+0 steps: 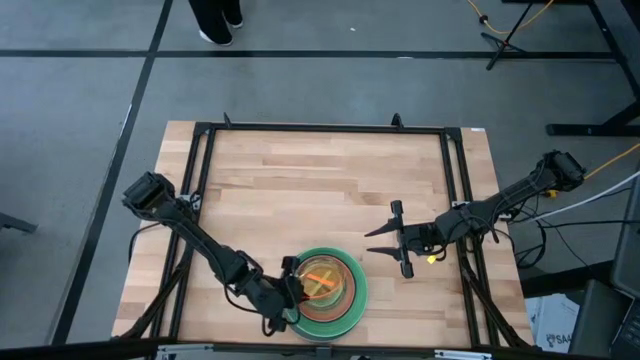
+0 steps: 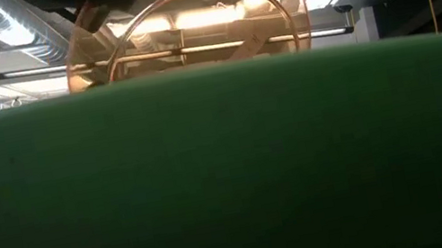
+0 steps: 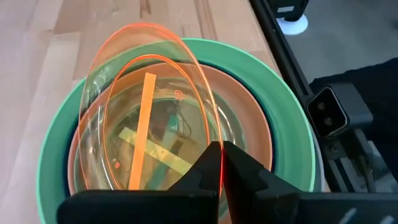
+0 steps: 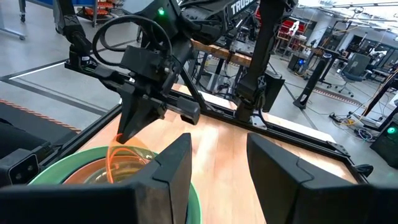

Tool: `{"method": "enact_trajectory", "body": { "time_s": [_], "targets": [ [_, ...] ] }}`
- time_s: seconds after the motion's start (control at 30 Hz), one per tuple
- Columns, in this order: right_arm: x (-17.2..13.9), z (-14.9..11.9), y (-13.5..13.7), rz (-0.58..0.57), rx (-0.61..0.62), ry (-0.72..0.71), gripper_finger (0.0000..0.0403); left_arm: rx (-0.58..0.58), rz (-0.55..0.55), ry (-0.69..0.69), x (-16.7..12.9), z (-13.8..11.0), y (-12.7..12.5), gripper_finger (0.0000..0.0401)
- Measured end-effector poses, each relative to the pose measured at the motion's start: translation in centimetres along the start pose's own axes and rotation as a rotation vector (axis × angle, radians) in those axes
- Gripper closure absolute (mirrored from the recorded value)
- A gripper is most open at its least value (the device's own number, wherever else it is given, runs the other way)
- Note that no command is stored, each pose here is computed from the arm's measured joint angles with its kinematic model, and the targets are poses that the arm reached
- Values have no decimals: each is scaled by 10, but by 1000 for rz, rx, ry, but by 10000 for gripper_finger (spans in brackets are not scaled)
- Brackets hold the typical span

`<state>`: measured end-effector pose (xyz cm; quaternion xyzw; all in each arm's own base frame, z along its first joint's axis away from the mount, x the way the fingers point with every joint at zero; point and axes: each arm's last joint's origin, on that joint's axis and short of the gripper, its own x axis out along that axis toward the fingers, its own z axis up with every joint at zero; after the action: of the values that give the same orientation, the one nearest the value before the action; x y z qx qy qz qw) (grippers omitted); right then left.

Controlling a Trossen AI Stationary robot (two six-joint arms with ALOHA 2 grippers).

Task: Stack plastic plates
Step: Stack the orange plate on top of the light green plate, then return to Home Position

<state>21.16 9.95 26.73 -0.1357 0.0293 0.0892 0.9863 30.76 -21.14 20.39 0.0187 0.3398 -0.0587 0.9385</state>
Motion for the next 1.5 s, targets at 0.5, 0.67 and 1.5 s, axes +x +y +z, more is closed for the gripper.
{"method": "enact_trajectory", "body": {
  "time_s": [0.5, 0.67, 1.5],
  "targets": [
    [0, 1, 0, -1, 9, -8, 254, -108, -128, 58, 4, 5, 13, 299],
    [0, 2, 0, -3, 15, -17, 254, -152, -242, 86, -3, 10, 13, 290],
    [7, -7, -2, -78, 123, 46, 254, -114, 143, -124, -93, -6, 123, 299]
  ]
}}
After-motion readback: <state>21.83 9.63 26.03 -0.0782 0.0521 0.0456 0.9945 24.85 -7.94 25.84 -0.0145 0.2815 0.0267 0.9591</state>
